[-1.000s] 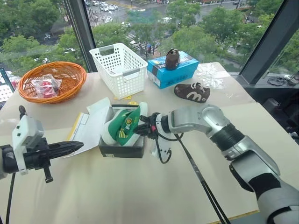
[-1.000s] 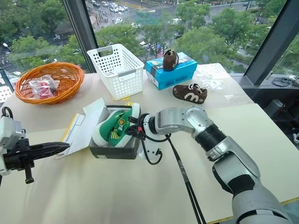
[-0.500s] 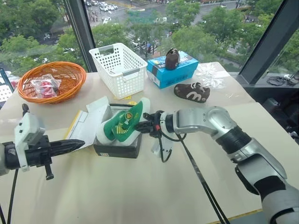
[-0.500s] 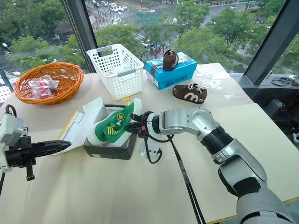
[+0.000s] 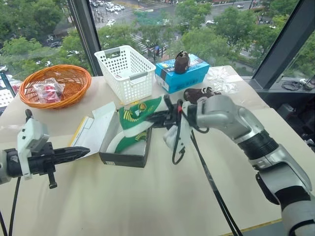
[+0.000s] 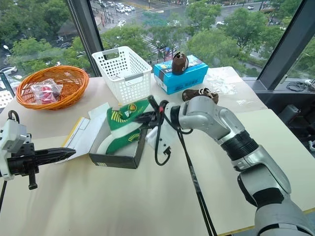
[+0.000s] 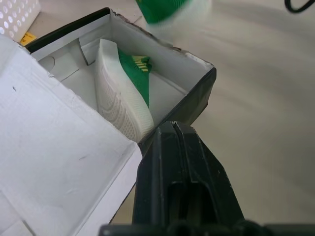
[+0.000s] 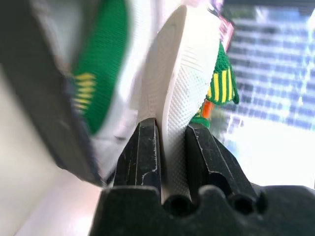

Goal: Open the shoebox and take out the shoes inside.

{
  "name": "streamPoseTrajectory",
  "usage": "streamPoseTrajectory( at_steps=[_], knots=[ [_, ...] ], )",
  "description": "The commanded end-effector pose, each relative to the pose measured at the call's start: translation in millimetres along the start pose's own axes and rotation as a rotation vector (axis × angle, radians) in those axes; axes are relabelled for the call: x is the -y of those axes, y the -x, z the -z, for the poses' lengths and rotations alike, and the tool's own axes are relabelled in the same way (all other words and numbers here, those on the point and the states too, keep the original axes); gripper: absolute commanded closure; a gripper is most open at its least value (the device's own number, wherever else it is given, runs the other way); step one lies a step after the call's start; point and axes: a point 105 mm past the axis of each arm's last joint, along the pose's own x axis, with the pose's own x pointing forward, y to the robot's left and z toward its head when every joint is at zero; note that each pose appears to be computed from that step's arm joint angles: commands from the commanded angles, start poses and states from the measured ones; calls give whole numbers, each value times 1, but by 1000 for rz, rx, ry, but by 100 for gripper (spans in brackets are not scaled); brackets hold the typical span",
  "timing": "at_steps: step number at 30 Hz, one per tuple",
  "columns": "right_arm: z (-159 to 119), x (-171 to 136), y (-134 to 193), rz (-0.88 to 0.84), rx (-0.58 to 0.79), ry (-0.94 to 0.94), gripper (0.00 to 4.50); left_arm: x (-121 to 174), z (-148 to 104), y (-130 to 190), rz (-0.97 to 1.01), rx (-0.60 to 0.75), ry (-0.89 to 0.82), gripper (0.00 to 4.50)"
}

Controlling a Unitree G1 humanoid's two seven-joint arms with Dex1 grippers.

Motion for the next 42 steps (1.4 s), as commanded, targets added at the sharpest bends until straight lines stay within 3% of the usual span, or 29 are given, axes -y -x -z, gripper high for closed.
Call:
streamPoseTrajectory(
  at_steps=[1,5,10,12,19,21,26,31,35,37,42],
  knots=[
    [43,26,35,141,-222,-156,412,-1,-6,0,5,5,-41,450],
    [79,-15,64,94,-471,-269,412,-1,-5,-2,15,8,-38,450],
    [83,-80,78,-35,-636,-316,412,-1,-6,-4,28,12,-39,450],
    [77,-103,78,-97,-663,-303,412,-1,-6,-4,35,11,-41,450],
    [63,-142,71,-171,-696,-351,412,-2,-8,-7,52,18,-47,450],
    [55,-153,67,-185,-693,-428,318,-2,-9,-8,56,20,-45,450],
    [27,-174,58,-225,-634,-697,166,-3,-8,-9,62,21,-45,450],
    [26,-157,66,-192,-628,-830,1,-4,-9,-10,65,22,-47,450],
    [15,-133,73,-221,-501,-920,1,-5,-9,-11,66,22,-49,450],
    [14,-106,76,-189,-406,-969,1,-5,-9,-11,64,24,-50,450],
    [13,-49,74,-168,-221,-900,1,-6,-10,-11,52,30,-54,450]
  ],
)
